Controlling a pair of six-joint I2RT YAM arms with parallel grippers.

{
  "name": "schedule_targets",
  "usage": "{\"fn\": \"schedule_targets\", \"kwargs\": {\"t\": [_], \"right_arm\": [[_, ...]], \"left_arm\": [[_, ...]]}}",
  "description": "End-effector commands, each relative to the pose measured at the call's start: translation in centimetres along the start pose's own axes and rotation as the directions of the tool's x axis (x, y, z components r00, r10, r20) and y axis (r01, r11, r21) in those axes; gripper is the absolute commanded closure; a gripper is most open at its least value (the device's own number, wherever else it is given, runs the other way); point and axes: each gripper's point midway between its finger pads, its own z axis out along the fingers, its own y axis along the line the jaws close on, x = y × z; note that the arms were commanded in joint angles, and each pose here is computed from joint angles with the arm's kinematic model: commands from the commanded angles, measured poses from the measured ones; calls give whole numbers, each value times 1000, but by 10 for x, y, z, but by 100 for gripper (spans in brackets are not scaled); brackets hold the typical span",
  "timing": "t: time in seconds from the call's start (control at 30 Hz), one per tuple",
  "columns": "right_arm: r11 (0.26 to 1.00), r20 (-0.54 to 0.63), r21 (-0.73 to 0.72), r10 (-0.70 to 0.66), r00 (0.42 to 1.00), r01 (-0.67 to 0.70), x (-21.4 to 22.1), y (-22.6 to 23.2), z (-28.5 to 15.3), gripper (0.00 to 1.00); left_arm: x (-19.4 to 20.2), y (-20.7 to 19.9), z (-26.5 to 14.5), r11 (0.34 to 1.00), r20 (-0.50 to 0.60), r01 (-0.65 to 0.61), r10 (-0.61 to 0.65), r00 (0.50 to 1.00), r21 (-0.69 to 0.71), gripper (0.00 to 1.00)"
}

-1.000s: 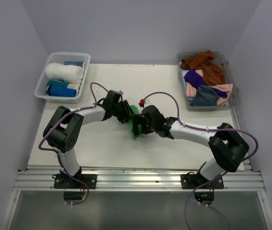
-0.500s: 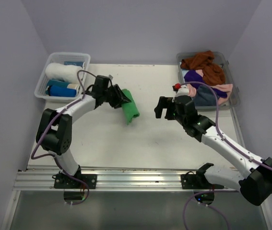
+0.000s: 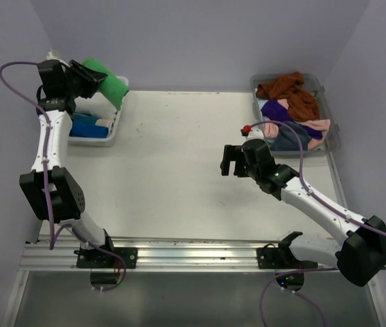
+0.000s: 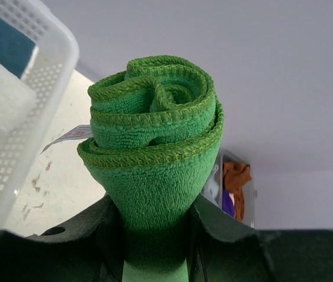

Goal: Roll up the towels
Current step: Place the rolled towel into the container

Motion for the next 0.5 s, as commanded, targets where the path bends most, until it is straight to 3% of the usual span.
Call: {"fn": "schedule_targets", "kwargs": {"t": [0.0, 0.2, 0.37, 0.47], "right_arm": [[999, -3, -29, 15, 1000, -15, -4, 8, 4, 4], [1000, -58, -29, 4, 998, -6, 6, 11, 15, 5], [999, -84, -38, -7, 996, 4, 8, 16, 25, 5], [998, -101, -58, -21, 995, 15, 8, 21, 31, 5]], "left_arm": [[-47, -20, -3, 997, 118, 10, -19, 993, 77, 79], [-87, -12, 15, 994, 174, 45, -63, 983, 104, 82], [-89, 19, 4, 994, 211, 77, -91, 973, 73, 81], [-91, 37, 4, 988, 219, 89, -115, 969, 127, 81]]}}
